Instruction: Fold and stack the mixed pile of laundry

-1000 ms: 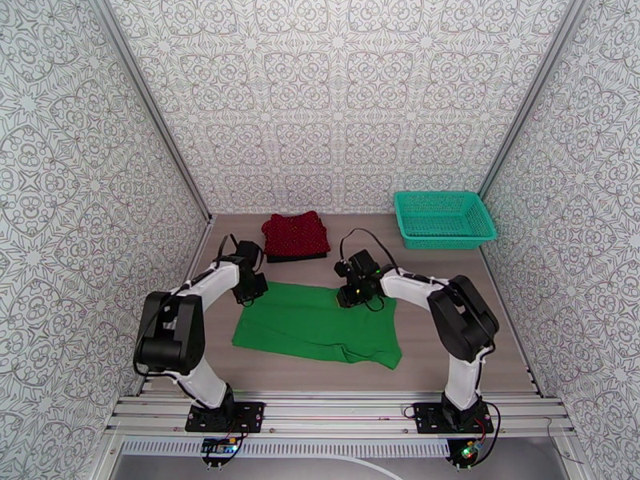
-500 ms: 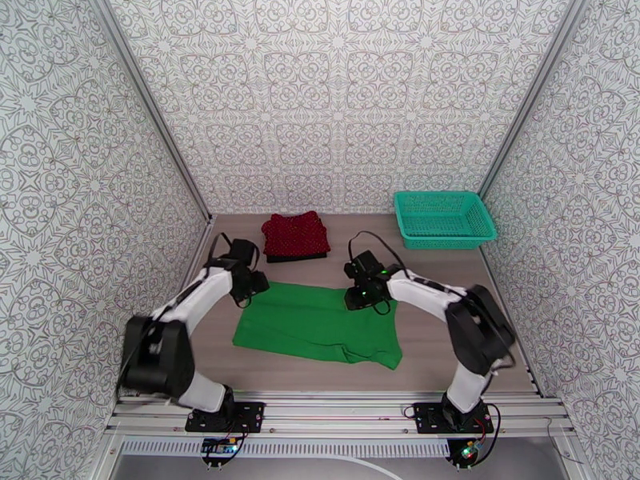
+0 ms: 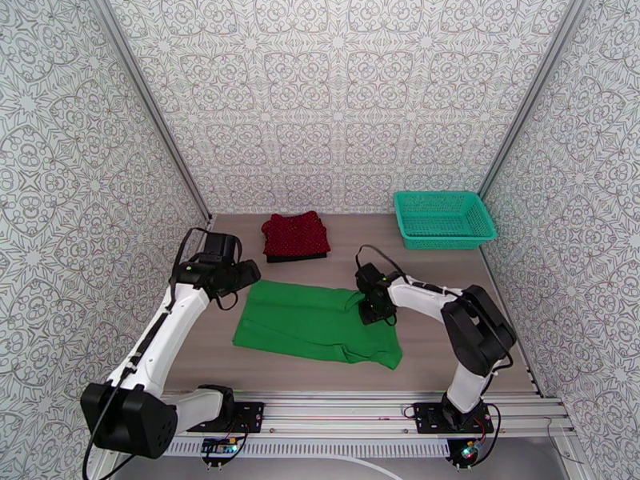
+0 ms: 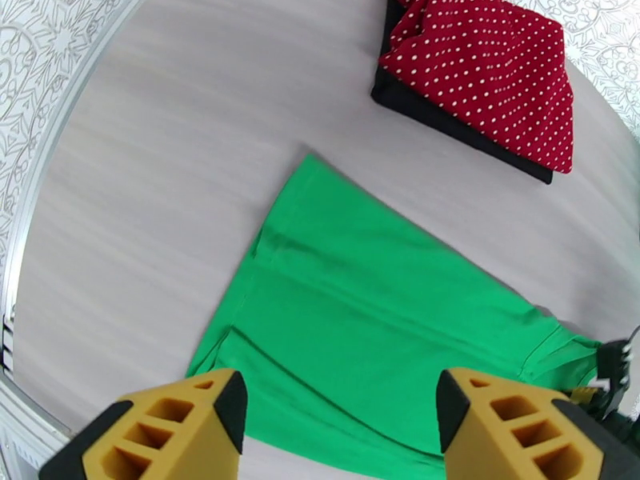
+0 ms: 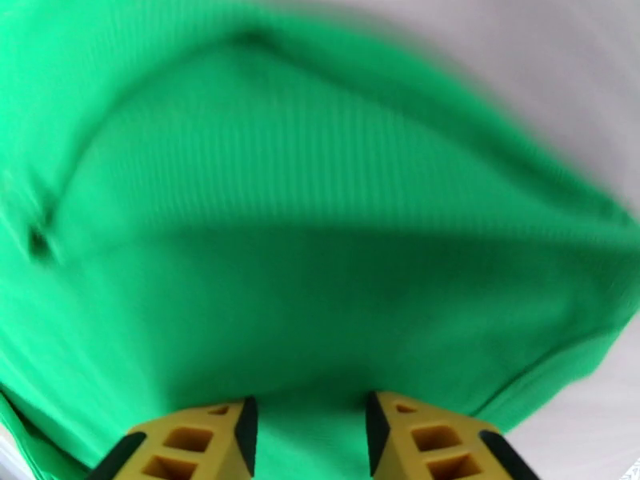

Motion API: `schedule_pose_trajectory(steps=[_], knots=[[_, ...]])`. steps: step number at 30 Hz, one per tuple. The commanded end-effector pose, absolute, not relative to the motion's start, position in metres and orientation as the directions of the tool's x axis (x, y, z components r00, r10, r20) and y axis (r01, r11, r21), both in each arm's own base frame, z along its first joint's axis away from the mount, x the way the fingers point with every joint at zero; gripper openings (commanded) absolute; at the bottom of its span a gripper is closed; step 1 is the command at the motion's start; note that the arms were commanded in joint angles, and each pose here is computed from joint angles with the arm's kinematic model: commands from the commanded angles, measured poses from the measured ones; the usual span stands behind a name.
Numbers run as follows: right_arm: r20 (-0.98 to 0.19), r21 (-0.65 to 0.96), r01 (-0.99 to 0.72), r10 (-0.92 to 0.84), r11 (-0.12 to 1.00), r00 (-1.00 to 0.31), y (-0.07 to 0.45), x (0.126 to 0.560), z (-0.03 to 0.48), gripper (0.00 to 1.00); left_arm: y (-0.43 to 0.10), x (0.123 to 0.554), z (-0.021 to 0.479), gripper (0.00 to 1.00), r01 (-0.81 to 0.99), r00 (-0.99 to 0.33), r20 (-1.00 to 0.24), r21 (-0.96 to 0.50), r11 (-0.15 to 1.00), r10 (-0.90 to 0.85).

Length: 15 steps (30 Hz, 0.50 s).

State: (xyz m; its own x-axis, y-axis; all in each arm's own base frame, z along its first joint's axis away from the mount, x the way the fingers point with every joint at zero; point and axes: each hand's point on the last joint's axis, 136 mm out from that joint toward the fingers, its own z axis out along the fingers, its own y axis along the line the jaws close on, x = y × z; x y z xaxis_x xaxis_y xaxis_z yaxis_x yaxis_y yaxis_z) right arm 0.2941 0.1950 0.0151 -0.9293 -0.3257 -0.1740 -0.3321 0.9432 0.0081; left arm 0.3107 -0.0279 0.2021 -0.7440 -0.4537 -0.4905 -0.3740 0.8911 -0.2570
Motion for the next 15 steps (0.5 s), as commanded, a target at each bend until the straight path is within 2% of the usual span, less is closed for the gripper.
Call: schedule_pose_trajectory(steps=[1, 6, 15], knots=[[-0.071, -0.098, -0.331, -0.338, 0.939, -0.939, 0.172, 0.288, -0.004, 0.45, -0.025, 0.293, 0.208, 0.69, -0.379, -0.75, -0.478, -0.256, 0.889, -0.458], [0.01, -0.225, -0.369, -0.377, 0.902, -0.926, 0.143, 0.297, -0.006, 0.47, -0.03, 0.274, 0.206, 0.71, -0.369, -0.751, -0.467, -0.289, 0.883, -0.467], [0.056, -0.281, -0.39, -0.391, 0.877, -0.919, 0.096, 0.315, -0.001, 0.48, -0.037, 0.252, 0.179, 0.72, -0.373, -0.788, -0.396, -0.302, 0.877, -0.471]])
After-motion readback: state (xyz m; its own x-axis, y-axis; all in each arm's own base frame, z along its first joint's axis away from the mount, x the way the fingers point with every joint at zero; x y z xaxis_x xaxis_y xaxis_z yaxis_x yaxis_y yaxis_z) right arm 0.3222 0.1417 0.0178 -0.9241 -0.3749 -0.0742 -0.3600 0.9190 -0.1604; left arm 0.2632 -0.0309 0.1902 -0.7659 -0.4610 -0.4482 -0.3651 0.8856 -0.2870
